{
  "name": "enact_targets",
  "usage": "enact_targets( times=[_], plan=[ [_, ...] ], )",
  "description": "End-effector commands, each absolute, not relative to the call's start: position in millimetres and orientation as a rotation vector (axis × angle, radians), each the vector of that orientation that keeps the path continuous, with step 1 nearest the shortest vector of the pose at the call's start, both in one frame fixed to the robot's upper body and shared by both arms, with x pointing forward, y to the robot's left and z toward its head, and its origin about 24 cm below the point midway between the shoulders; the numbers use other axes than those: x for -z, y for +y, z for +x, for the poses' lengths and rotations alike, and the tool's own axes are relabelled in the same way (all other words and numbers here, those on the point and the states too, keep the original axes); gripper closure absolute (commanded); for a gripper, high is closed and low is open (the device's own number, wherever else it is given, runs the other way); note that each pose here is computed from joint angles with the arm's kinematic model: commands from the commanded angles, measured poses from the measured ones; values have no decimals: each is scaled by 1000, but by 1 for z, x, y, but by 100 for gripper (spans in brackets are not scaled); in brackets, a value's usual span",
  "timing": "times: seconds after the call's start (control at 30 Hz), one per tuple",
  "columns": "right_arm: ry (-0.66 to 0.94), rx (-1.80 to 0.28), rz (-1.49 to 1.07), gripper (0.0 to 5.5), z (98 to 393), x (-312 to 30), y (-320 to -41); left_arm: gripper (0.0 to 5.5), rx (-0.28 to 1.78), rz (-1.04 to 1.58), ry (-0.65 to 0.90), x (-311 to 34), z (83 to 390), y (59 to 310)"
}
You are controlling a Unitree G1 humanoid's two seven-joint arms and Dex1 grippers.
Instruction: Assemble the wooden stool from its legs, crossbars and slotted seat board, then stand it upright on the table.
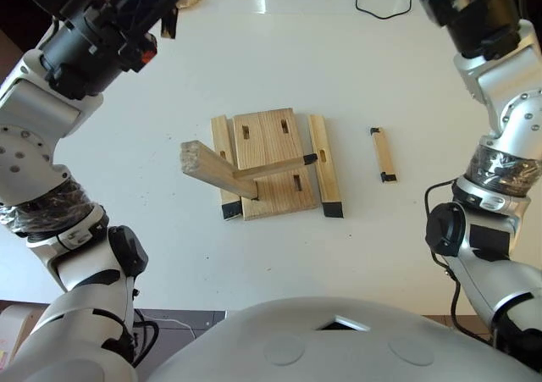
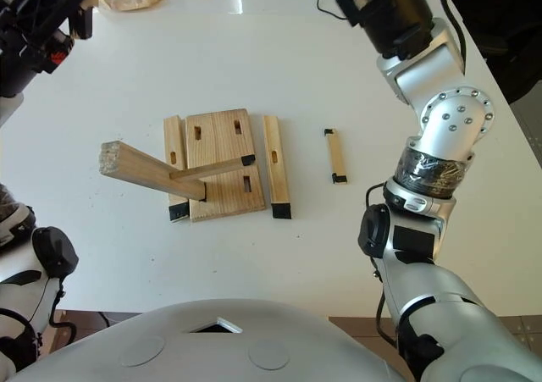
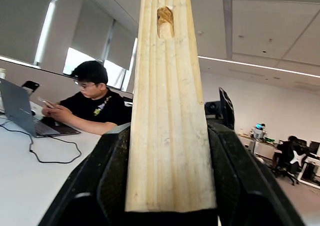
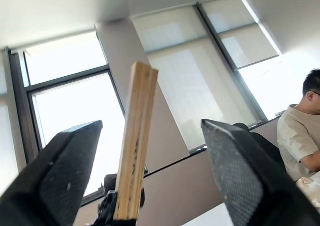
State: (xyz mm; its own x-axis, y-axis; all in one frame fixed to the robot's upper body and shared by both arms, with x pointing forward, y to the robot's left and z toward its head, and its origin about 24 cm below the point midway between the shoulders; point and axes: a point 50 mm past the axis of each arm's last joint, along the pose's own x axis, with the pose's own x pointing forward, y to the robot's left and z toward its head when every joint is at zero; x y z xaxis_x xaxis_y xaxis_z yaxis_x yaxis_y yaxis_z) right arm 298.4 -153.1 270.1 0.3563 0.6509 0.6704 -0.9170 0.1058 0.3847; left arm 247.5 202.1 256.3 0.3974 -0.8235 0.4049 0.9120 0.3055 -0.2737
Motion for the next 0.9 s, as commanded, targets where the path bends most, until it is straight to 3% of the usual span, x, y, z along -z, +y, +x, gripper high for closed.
enact_targets(
  times=[0.03, 0.37, 0.87, 0.9],
  plan=[
    [-343, -1250, 898, 188, 295, -278, -143, 347, 1287, -471, -145, -256, 240, 189],
    [-299, -1421, 830, 188, 279, -280, -129, 347, 1433, -454, -38, -246, 232, 169],
    [-201, -1597, 598, 188, 261, -274, -115, 347, 1484, -393, 50, -237, 226, 162],
    [-200, -1598, 597, 207, 261, -274, -115, 347, 1486, -390, 54, -236, 226, 162]
  ],
)
